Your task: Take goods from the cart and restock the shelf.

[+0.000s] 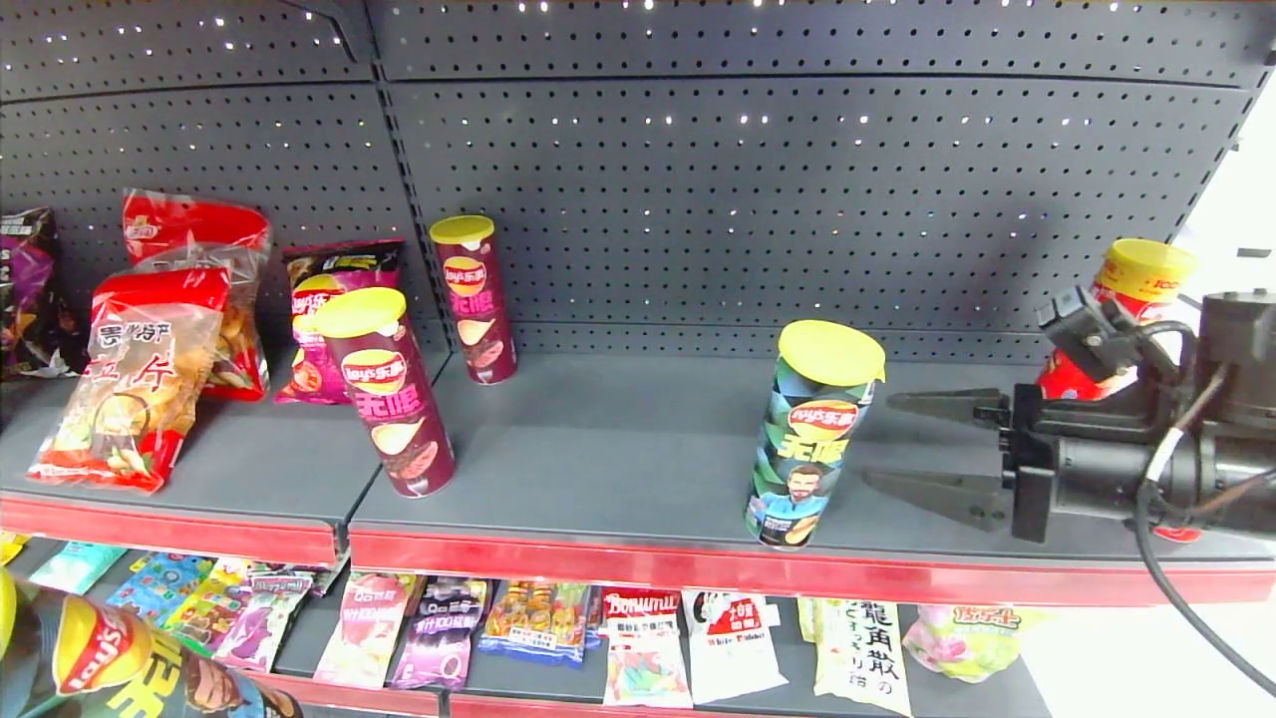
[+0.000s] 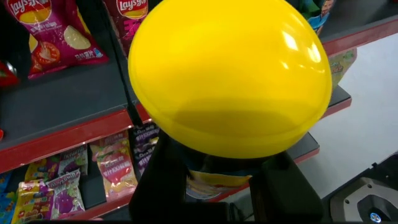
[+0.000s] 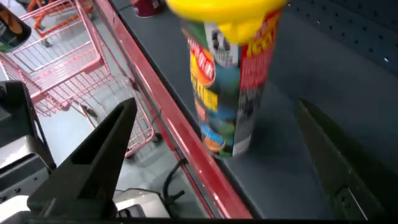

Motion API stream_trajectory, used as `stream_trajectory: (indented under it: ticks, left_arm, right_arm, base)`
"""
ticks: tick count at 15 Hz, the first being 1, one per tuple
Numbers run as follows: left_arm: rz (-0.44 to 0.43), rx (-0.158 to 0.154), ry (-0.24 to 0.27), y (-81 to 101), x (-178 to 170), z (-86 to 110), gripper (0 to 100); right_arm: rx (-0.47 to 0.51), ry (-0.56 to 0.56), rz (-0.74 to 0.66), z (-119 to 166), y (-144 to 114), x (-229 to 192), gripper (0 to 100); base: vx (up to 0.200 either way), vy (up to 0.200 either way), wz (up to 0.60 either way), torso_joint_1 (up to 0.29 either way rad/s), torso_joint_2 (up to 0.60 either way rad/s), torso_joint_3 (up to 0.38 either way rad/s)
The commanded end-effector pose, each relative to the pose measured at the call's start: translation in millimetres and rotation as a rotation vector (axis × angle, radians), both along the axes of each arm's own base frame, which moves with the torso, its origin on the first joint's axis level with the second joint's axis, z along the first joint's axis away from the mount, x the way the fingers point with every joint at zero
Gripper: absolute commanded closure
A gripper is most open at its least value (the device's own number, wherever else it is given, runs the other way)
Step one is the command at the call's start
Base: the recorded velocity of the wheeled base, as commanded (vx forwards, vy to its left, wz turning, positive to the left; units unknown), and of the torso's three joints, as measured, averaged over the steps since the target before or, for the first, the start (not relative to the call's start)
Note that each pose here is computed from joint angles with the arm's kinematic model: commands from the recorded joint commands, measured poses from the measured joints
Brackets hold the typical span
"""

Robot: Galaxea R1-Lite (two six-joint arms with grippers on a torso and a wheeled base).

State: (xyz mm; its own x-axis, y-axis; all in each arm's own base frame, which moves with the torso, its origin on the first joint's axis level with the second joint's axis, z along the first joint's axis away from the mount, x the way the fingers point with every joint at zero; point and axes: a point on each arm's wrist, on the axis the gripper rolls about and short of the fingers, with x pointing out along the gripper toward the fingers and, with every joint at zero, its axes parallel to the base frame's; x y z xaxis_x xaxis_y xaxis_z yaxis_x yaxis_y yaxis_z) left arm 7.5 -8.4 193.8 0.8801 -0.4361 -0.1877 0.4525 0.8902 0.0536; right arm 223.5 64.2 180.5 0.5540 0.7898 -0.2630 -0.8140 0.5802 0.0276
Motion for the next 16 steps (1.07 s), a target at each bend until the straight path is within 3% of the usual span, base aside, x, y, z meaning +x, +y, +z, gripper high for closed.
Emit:
stream_trajectory:
  ticks: [1,4,6,8,11,16]
  left_arm:
    - [0.001,-0.001,-0.005,-0.2,2,2.0,100]
    - [0.006,-0.002,0.004,-1.0,10,8.8,100]
    - [-0.003,0.000,0.015,-1.8,15,12.3,100]
    - [0.001,0.002,0.022,-2.2,19,12.2,100]
    - [-0.013,-0.007,0.021,-2.4,18,12.1,100]
    - [-0.048,-0.021,0.011,-2.5,12,8.2,100]
  right_arm:
    - [0.002,-0.111,-0.118,10,-23,-67,0]
    - [-0.028,-0.269,-0.497,1,-44,-138,0]
    - [0.068,-0.294,-0.701,-13,-54,-171,0]
    - [0.052,-0.302,-0.840,-43,-63,-210,0]
    - [-0.086,-0.186,-0.919,-83,-68,-250,0]
    - [-0.048,-0.188,-1.036,-93,-71,-243,0]
  base:
    - [0.000,0.000,0.00,0.000,0.00,0.000]
    - [0.000,0.000,0.00,0.000,0.00,0.000]
    - [0.000,0.000,0.00,0.000,0.00,0.000]
    - [0.000,0.000,0.00,0.000,0.00,0.000]
    - [0.000,0.000,0.00,0.000,0.00,0.000]
    - [0.000,0.000,0.00,0.000,0.00,0.000]
